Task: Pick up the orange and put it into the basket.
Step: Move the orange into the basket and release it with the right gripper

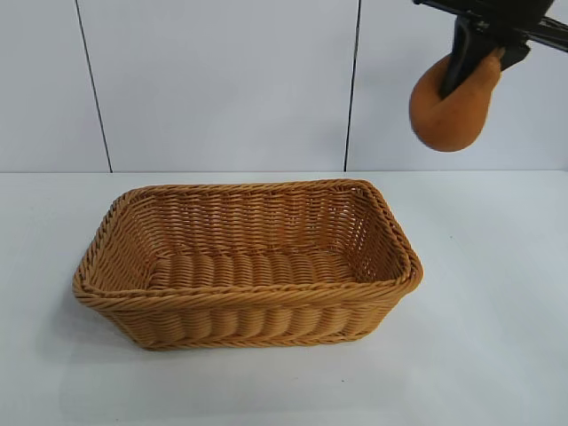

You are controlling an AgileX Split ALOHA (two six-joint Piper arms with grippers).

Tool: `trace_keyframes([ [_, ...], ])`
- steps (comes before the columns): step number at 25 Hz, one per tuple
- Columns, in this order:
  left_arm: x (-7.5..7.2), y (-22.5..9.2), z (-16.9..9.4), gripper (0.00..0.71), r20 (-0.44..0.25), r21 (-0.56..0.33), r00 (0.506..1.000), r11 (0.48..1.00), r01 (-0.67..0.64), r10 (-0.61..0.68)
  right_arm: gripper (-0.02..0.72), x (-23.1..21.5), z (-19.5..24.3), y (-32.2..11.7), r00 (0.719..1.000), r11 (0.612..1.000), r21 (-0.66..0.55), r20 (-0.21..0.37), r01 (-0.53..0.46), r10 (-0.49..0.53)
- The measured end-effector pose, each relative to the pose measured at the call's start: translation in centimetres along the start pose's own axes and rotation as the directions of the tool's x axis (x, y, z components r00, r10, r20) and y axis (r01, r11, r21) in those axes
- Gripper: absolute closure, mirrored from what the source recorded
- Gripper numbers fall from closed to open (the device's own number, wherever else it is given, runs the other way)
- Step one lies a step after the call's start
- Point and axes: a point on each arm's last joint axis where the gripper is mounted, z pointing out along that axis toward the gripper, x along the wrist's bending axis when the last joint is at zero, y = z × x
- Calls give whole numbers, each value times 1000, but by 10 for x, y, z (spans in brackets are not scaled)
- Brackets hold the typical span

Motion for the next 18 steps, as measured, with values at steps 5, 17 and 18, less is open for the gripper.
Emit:
trace_keyframes([
  [5,0,0,0,98,0,0,1000,1000,0,0,681,76,14,-11,988,990,-30,-65,137,-139],
  [17,0,0,0,98,0,0,1000,1000,0,0,681,148,130,-35,960,959,56,-53,278,-275],
  [18,0,0,0,98,0,0,1000,1000,0,0,681,146,141,-35,963,961,66,-46,268,-266],
])
